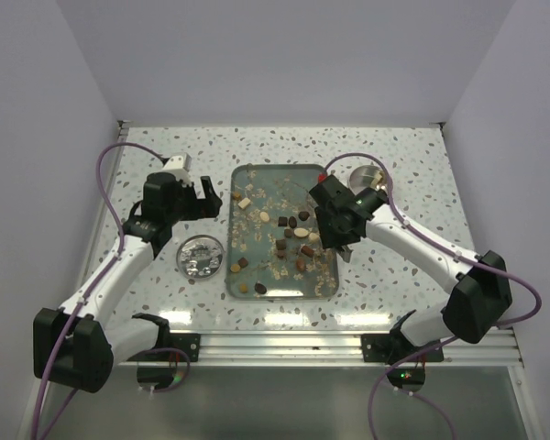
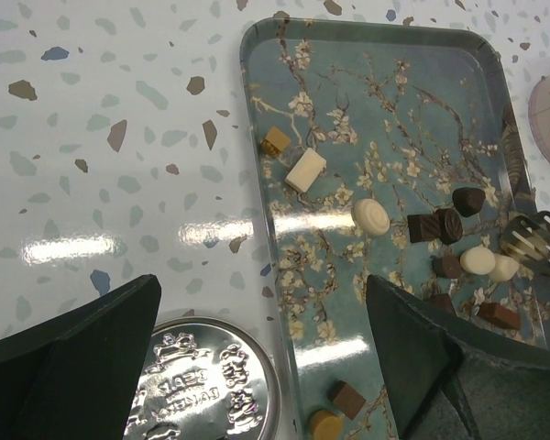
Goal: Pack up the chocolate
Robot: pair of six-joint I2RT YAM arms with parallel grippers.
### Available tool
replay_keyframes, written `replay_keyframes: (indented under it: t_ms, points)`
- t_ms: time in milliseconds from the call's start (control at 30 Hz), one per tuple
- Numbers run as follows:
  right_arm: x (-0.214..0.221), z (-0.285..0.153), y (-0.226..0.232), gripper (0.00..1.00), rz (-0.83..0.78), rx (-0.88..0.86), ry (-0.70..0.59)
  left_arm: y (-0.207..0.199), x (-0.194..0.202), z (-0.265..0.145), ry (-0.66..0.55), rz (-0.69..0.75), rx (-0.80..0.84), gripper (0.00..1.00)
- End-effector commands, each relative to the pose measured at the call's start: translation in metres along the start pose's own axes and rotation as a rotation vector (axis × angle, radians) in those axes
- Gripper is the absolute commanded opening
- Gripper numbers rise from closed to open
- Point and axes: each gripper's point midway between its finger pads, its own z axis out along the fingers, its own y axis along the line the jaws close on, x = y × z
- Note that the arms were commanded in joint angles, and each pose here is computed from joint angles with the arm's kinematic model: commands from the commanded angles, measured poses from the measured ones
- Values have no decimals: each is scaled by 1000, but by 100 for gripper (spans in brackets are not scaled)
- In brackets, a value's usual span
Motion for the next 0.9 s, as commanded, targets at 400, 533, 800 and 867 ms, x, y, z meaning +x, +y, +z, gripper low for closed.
replay_keyframes:
  t_ms: [400, 533, 800, 867]
  points:
    - [-18, -10, 7, 29, 23, 6, -52, 4, -6, -10, -50, 13, -16, 100]
    - [-36, -21, 8, 28, 24, 8, -94, 4, -7, -12, -54, 10, -15, 100]
    - [-83, -40, 10, 29, 4, 23, -204, 7, -8, -16, -63, 9, -34, 100]
    - [-90, -35, 8, 29, -11, 38, -203, 7, -9, -17, -66, 5, -36, 100]
